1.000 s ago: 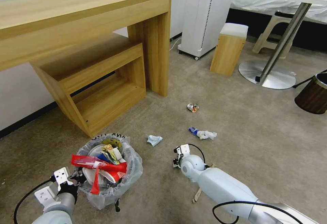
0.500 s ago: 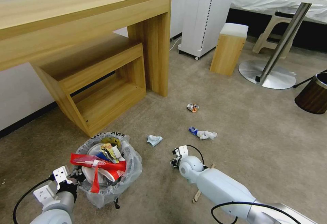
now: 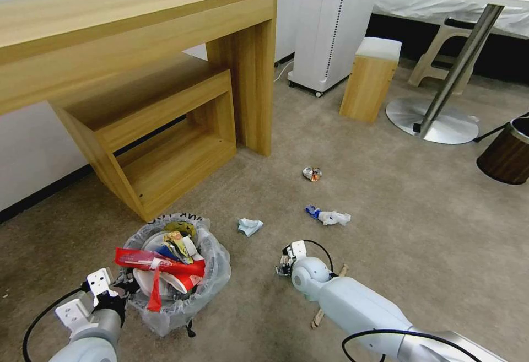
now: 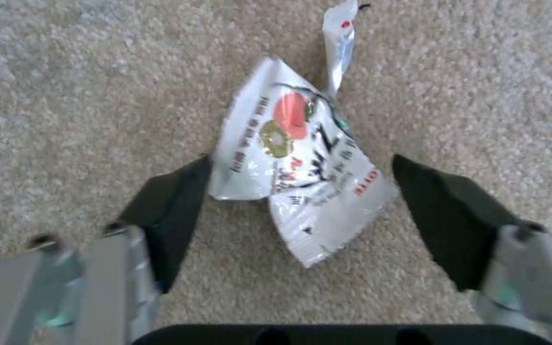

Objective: Pick up the trash bin and place the garbage on the floor into it.

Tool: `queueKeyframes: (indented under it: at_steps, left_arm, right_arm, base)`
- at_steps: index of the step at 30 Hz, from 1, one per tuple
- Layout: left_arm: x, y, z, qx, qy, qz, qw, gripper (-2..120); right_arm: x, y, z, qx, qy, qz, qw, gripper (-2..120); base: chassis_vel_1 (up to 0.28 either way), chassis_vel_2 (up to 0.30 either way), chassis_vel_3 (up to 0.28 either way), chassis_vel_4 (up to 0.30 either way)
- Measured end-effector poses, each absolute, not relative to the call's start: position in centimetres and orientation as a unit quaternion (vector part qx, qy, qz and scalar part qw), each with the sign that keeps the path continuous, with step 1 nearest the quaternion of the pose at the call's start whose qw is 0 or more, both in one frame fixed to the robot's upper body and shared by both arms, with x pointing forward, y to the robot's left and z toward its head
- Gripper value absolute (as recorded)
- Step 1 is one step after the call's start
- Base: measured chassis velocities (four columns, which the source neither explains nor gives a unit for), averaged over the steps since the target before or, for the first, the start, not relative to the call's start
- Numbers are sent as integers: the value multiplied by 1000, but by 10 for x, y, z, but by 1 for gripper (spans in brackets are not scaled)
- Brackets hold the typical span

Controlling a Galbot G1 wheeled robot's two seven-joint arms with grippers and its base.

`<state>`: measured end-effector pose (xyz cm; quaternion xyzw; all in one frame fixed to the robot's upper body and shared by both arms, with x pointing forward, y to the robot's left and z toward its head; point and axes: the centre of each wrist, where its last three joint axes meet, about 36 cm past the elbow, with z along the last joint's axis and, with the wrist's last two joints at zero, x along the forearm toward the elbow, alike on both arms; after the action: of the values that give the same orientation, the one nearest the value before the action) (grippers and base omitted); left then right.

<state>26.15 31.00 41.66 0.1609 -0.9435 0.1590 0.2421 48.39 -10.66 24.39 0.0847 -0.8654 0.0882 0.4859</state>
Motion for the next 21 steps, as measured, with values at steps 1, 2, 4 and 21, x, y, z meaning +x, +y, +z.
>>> queueKeyframes:
  at_steps: [1,2,4,21]
  left_arm:
    - [261,310,417,161,-944,159,242,1]
    - [261,310,417,161,-944,159,242,1]
    - [261,311,417,161,-944,159,242,1]
    - [264,309,413,159,-943,161,243,1]
  right_arm:
    - [484,-107,244,85,-865,88,486,70]
    - [484,-106,243,85,-865,89,486,67]
    - [484,-106,242,85,-866,91,484,57]
    - [476,-112,227,84,-867,104,480,0]
  base:
    - [0,0,0,0]
    - [0,0,0,0]
    - [0,0,0,0]
    - [0,0,0,0]
